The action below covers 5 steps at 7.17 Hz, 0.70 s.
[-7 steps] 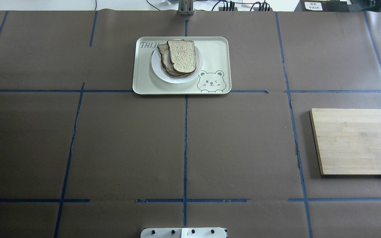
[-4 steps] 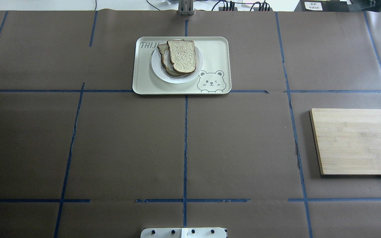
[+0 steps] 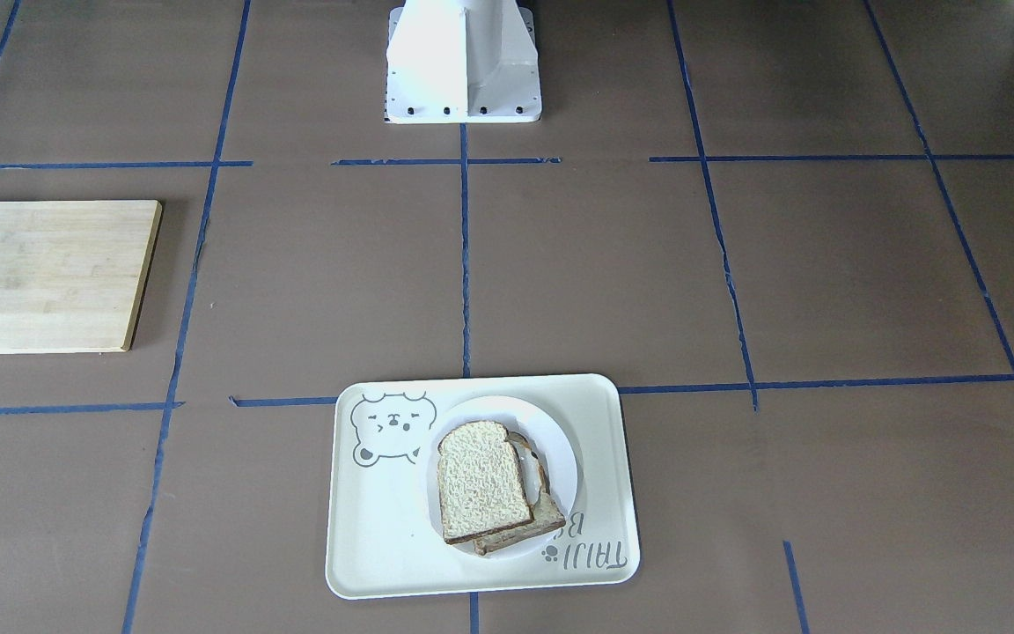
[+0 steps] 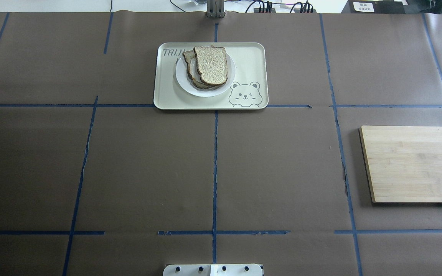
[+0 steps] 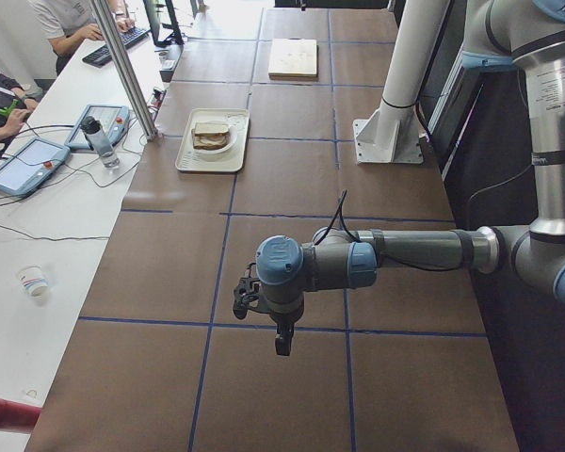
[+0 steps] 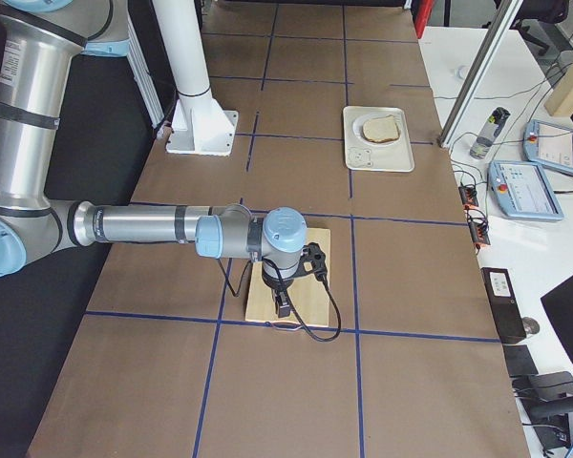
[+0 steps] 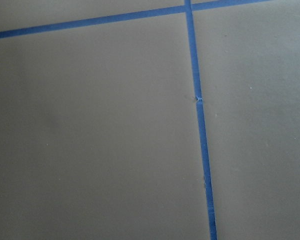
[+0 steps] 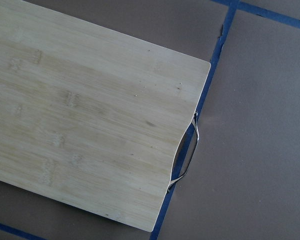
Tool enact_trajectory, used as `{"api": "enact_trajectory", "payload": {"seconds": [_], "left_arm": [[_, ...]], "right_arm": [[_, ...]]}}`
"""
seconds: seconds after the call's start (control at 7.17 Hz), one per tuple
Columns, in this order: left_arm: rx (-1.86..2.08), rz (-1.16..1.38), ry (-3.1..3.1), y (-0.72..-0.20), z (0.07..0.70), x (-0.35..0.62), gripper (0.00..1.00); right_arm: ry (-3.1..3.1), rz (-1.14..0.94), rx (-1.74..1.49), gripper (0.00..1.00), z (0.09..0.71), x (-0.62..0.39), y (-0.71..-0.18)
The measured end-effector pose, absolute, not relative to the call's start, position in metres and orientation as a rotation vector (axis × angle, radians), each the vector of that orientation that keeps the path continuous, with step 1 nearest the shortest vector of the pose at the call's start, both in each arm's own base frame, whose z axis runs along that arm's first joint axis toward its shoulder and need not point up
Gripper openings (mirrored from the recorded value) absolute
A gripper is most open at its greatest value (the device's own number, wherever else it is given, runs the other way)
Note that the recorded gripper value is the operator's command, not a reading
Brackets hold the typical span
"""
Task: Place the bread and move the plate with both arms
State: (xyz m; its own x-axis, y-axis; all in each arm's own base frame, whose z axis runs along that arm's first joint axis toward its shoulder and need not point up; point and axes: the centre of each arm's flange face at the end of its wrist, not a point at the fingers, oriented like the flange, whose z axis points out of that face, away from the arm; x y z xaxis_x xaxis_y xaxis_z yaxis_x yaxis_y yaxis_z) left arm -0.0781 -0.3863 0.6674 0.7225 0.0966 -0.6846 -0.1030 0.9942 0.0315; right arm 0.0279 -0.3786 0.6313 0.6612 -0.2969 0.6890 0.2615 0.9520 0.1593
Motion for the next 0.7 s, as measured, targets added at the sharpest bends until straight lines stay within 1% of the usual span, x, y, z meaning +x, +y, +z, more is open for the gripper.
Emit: {"api": "enact_trajectory", "payload": {"seconds": [0.7], "left_arm": [[0.001,0.116,0.757,-0.3862,0.6627,-0.0775,1.00]], "right_arm": [[-0.788,-0.314,0.044,1.00,0.6331,0.0279,-0.3783]]}}
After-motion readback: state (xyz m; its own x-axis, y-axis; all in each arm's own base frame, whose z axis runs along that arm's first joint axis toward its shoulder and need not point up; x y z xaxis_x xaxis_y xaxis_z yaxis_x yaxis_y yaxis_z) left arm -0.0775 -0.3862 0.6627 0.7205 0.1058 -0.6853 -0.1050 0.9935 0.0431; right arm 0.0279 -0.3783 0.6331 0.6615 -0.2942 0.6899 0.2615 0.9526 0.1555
